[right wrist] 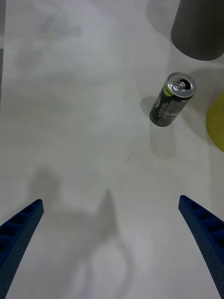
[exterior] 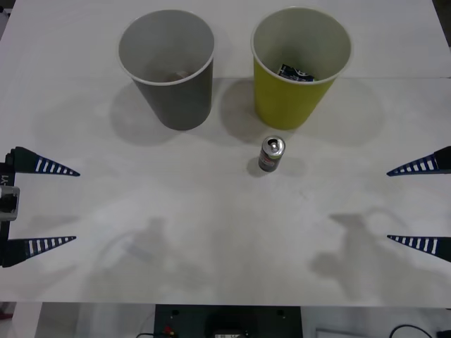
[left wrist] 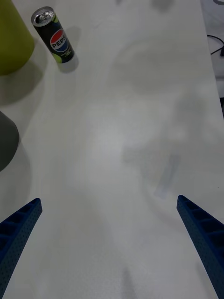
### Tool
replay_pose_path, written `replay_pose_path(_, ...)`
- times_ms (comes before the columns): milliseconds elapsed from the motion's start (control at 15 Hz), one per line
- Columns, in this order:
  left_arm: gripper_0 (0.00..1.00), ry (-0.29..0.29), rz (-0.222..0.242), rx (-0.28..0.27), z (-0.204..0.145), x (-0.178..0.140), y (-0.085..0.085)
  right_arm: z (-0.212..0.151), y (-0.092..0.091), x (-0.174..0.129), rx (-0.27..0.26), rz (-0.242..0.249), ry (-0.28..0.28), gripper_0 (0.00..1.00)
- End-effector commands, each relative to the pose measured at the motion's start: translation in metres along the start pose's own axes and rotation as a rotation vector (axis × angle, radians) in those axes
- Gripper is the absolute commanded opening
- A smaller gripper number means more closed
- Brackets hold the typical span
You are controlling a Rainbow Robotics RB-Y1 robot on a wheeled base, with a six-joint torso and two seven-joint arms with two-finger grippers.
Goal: Put the can into the green bin and the plastic bottle into the gray bin
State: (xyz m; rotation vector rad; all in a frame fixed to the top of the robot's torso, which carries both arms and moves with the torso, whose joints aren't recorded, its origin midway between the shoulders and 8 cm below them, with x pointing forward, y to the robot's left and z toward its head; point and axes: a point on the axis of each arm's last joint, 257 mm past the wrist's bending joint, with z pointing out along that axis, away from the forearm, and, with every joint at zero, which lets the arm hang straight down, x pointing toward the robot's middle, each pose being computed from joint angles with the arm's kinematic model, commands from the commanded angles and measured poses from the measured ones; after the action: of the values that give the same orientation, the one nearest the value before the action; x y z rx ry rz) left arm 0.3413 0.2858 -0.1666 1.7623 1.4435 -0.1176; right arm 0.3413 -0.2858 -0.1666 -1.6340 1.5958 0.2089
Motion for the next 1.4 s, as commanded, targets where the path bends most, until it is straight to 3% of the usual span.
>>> replay_pose_path(67, 1.00, 0.000, 0.000, 0.000, 0.000, 0.000, 0.000, 0.000, 0.000, 0.000, 0.000, 0.000, 0.000, 1.00)
replay_pose_path(133, 1.00, 0.000, 0.000, 0.000, 0.000, 0.000, 0.000, 0.005, 0.013, 0.006, -0.016, 0.037, -0.007, 1.00)
replay_pose_path(267, 1.00, 0.000, 0.000, 0.000, 0.000, 0.000, 0.000, 0.001, 0.013, 0.006, -0.005, 0.054, -0.015, 1.00)
replay_pose_path(533, 1.00, 0.000, 0.000, 0.000, 0.000, 0.000, 0.000, 0.003, 0.011, 0.005, 0.023, 0.050, -0.017, 1.00)
replay_pose_path(800, 1.00, 0.000, 0.000, 0.000, 0.000, 0.000, 0.000, 0.012, 0.010, -0.010, 0.118, 0.069, -0.041, 1.00)
replay_pose_path(1400, 1.00, 0.000, 0.000, 0.000, 0.000, 0.000, 0.000, 0.051, 0.018, -0.026, 0.321, 0.204, -0.090, 1.00)
